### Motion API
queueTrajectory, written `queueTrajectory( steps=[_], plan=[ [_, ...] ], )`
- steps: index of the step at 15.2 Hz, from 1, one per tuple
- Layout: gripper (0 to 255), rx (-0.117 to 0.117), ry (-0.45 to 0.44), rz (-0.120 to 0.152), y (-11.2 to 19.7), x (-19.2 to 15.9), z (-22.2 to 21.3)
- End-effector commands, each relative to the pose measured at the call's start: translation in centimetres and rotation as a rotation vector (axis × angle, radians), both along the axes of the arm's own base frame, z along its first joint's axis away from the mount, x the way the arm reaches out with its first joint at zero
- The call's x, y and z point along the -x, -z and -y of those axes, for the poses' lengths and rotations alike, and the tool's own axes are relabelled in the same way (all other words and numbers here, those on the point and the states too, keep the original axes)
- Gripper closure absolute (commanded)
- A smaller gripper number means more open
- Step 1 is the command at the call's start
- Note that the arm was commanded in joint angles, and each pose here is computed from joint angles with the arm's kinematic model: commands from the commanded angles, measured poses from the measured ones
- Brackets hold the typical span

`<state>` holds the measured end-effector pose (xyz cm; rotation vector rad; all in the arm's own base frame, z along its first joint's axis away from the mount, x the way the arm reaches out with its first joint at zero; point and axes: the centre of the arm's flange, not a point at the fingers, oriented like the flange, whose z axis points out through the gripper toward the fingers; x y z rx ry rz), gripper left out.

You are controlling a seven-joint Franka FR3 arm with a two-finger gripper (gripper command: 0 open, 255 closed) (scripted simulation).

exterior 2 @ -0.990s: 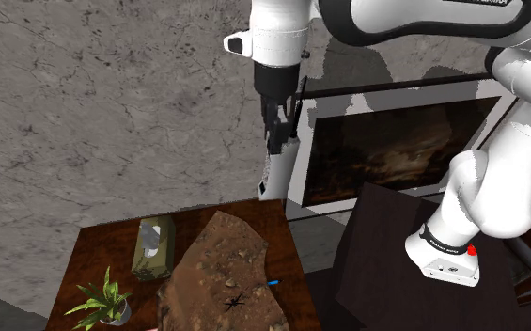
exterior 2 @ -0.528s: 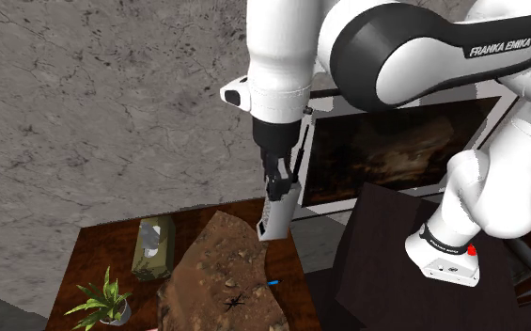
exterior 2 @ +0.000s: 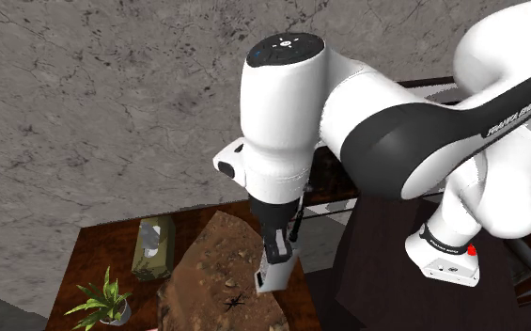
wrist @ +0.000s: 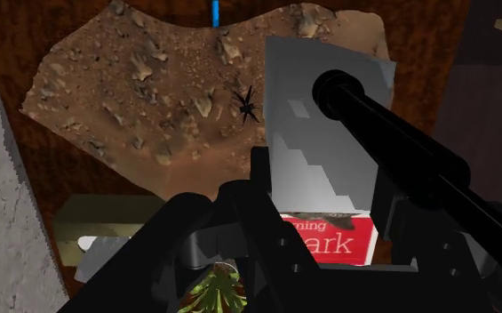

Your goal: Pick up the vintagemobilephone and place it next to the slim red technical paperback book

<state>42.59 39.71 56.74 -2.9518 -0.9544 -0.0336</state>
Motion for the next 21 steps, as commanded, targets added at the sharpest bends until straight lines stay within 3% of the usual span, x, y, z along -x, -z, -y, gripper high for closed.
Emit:
queueTrajectory(
  steps=[1, 21],
  plan=[
    [255, -0.001, 0.001, 0.001, 1.2, 0.6, -2.2],
    [255, -0.001, 0.001, 0.001, 14.6, 9.2, -23.5]
  ],
)
